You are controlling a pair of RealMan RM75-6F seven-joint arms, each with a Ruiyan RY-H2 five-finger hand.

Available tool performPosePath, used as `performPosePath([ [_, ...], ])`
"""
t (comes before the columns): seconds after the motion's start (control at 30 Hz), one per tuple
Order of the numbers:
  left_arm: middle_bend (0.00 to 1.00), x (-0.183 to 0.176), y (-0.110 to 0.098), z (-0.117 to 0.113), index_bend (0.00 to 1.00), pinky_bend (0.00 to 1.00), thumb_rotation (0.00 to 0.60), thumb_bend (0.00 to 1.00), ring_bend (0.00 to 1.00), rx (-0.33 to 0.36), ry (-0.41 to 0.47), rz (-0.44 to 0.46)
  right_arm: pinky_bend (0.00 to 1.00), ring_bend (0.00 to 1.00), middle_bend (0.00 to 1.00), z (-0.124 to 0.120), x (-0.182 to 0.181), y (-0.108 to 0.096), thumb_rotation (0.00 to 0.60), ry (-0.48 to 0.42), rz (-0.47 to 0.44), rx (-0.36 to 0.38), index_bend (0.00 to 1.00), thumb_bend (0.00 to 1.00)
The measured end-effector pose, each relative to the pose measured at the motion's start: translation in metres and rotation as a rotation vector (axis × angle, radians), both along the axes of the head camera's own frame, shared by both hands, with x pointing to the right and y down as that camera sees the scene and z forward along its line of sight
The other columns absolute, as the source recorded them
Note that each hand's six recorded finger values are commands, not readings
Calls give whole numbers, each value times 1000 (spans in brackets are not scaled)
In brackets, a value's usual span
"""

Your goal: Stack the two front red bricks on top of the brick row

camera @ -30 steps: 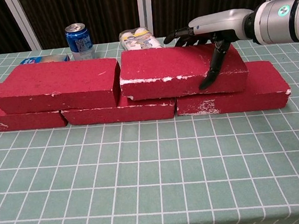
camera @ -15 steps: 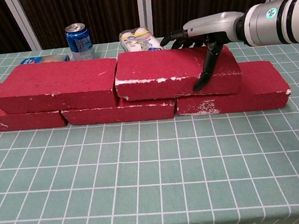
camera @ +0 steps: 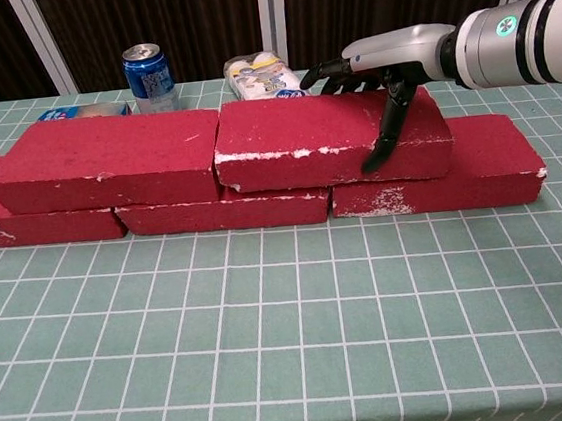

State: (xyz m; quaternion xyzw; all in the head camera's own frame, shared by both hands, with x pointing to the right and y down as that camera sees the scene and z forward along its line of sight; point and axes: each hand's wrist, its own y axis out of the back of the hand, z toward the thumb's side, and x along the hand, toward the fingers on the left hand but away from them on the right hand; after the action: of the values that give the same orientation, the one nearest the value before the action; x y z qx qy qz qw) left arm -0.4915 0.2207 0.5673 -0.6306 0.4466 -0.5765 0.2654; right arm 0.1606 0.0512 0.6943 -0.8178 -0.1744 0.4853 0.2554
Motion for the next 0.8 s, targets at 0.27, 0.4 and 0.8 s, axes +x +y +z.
performPosePath([
  [0.27, 0, -1, 1, 0, 14, 0, 600, 12, 0, 0, 0, -3, 212, 134, 179, 2, -2, 1, 600, 1, 1, -2, 0, 76],
  [0.4, 0, -2, 1, 0, 14, 0, 600, 12, 0, 0, 0, -3, 212, 134, 179, 2, -2, 0, 600, 0, 5, -2, 0, 76],
  [0.8, 0, -2, 2, 0, 15, 0, 600, 12, 0, -4, 1, -4, 209, 134, 175, 2, -4, 0, 600, 5, 3, -5, 0, 76],
])
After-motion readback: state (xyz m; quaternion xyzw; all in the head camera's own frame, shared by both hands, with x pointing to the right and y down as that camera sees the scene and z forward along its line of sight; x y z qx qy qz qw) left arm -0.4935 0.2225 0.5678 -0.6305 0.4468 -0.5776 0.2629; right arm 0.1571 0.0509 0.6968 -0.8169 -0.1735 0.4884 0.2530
